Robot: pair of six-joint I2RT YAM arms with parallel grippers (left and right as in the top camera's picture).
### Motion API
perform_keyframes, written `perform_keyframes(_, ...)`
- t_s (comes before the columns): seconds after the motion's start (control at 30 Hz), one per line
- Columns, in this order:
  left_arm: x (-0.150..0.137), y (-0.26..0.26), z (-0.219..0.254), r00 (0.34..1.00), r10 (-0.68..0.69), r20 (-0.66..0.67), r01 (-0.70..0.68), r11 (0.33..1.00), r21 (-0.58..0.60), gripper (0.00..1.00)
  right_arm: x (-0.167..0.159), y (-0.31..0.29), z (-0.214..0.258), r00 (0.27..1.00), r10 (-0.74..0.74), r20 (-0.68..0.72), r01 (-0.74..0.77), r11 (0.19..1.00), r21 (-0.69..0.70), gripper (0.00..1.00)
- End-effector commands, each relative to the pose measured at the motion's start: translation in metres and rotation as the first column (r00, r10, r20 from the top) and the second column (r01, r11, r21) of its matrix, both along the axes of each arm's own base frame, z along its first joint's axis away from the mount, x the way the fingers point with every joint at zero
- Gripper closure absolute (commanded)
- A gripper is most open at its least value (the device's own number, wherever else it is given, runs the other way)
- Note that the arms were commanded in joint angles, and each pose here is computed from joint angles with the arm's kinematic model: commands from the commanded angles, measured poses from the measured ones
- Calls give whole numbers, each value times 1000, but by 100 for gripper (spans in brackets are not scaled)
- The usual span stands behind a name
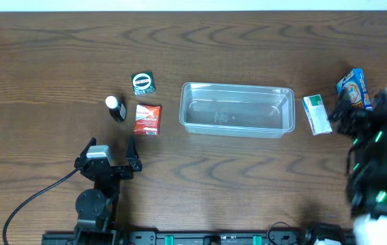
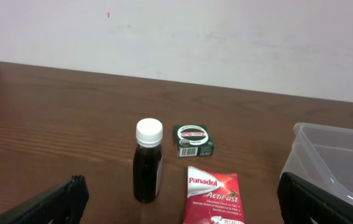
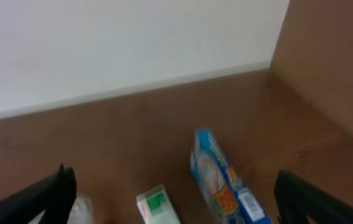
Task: Pack container
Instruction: 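Move right gripper to the blue Kool Fever box and grasp it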
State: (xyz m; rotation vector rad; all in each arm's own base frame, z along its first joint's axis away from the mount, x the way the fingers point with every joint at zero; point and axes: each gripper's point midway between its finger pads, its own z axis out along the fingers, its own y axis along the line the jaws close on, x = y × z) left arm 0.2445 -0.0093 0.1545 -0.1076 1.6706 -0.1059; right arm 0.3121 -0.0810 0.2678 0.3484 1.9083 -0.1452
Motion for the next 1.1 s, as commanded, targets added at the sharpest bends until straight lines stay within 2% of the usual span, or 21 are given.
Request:
perform_keyframes(0.0, -1, 2, -17, 999, 9, -49, -9, 1000, 0, 2, 26, -13, 14, 993, 86, -83, -82, 995, 54, 1)
perform_keyframes(0.23, -1, 2, -17, 999, 9, -49, -9, 1000, 0, 2, 57, -74, -10, 919, 77, -387, -43, 994, 97, 1)
perform_keyframes(0.33, -1, 2, -17, 999, 9, -49, -9, 1000, 0, 2, 70, -91, -16, 910, 68, -408, -31, 995, 96, 1)
perform_keyframes(0.53, -1, 2, -17, 999, 9, -49, -9, 1000, 0, 2, 71, -113, -36, 890, 33, -455, 5, 997, 81, 1)
perform_keyframes(0.67, -1, 2, -17, 999, 9, -49, -9, 1000, 0, 2, 74, -104, -49, 858, 137, -494, -125, 991, 57, 1)
perform_keyframes(0.77, -1, 2, -17, 999, 9, -49, -9, 1000, 0, 2, 76, -96, -63, 829, 203, -521, -185, 979, 87, 11)
perform_keyframes(0.87, -1, 2, -17, 999, 9, -49, -9, 1000, 0, 2, 79, -95, -81, 809, 228, -543, -191, 974, 124, 16)
perform_keyframes(1.07, -1, 2, -17, 999, 9, -49, -9, 1000, 0, 2, 84, -95, -124, 754, 268, -600, -181, 962, 203, 13)
